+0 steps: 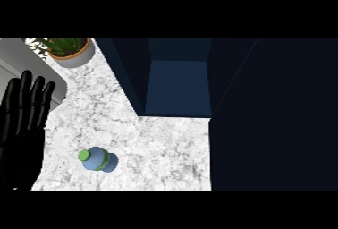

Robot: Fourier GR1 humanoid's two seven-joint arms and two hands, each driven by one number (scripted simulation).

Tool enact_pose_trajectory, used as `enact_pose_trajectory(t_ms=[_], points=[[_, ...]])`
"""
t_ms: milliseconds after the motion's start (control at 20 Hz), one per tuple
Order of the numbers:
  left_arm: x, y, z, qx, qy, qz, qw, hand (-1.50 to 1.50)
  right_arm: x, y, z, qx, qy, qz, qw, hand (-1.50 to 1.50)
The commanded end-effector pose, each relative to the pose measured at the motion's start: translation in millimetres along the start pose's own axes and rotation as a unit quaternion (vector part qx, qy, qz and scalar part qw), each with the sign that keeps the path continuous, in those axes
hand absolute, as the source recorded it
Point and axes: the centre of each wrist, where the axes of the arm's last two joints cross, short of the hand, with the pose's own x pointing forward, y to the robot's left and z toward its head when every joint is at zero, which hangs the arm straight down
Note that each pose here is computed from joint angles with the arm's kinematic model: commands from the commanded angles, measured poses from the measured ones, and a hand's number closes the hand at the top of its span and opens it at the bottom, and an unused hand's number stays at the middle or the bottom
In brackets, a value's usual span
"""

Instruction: Pick up the bottled water, place it into the cabinet and close the cabinet

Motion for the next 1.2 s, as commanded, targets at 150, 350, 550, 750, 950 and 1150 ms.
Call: enact_pose_trajectory(t_ms=[150, 350, 550, 750, 950, 1150], points=[[25, -9, 26, -0.147, -0.030, 0.076, 0.9858, -1.50, 17, -4, 11, 0.015, -0.024, 0.002, 1.000, -1.50], [-18, -25, 66, -0.138, 0.185, 0.190, 0.9543, -1.50, -2, 29, 28, 0.012, 0.088, -0.167, 0.982, -1.50], [2, -16, 80, -0.145, 0.221, 0.229, 0.9369, -1.50, 20, 26, 46, 0.026, 0.112, -0.197, 0.974, -1.50], [26, 12, 107, -0.147, 0.222, 0.223, 0.9377, -1.50, 14, 9, 67, 0.021, 0.124, -0.198, 0.972, -1.50], [14, 25, 122, -0.147, 0.221, 0.227, 0.9371, -1.50, 14, 7, 91, 0.028, 0.125, -0.203, 0.971, -1.50], [43, 36, 123, -0.153, 0.225, 0.228, 0.9347, -1.50, 32, 16, 99, 0.023, 0.120, -0.210, 0.970, -1.50]])
